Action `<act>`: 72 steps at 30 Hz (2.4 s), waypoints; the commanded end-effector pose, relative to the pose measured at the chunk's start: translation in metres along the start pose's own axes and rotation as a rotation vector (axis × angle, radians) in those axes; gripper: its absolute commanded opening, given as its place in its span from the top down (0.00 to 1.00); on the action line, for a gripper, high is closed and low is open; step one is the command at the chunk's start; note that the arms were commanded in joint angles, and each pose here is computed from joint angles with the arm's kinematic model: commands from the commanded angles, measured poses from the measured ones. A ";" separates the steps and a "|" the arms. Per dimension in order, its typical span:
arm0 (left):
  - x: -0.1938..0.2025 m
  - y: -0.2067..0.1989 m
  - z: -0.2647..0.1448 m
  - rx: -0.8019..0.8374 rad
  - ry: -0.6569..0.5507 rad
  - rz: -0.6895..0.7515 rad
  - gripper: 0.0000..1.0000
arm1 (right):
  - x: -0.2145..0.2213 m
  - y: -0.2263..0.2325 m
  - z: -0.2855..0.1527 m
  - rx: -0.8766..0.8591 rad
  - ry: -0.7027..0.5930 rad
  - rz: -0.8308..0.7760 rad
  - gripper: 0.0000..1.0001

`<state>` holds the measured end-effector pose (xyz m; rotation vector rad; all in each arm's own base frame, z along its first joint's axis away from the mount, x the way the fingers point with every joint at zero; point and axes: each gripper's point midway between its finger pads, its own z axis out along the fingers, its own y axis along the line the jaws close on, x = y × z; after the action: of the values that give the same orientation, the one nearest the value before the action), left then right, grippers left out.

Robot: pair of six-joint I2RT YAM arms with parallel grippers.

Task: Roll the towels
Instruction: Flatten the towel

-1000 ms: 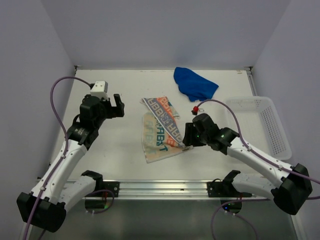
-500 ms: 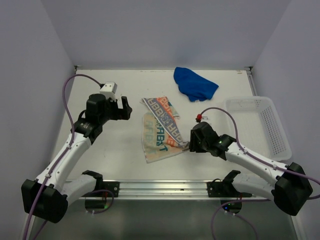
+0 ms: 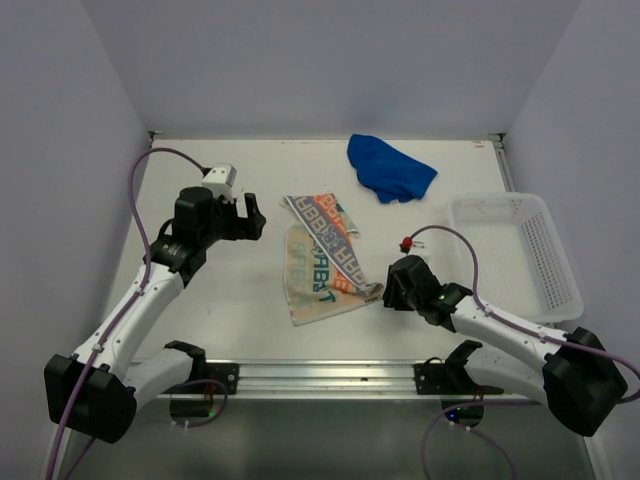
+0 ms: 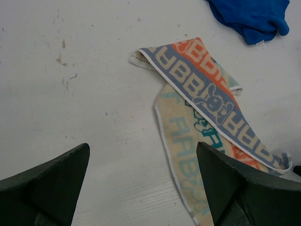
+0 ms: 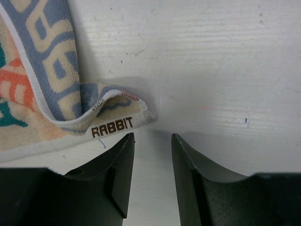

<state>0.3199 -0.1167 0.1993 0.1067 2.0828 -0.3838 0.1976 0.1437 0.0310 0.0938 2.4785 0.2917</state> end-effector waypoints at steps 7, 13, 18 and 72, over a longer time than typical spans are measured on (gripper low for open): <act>-0.013 -0.004 0.001 0.022 -0.046 0.000 0.00 | -0.030 0.014 0.022 -0.012 -0.067 -0.028 0.57; -0.007 -0.003 0.010 0.018 -0.016 -0.008 0.00 | -0.019 0.014 0.036 -0.018 -0.038 -0.030 0.62; 0.002 0.002 0.021 -0.006 0.038 -0.014 0.00 | -0.018 0.018 0.038 -0.021 -0.001 -0.052 0.77; 0.036 -0.001 0.219 -0.019 0.220 -0.736 0.25 | -0.012 -0.015 -0.053 -0.027 -0.025 -0.032 1.00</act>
<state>0.4650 -0.1748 0.0470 -0.6820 2.3480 -0.7064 0.1756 0.1153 0.0751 0.0438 2.4468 0.2845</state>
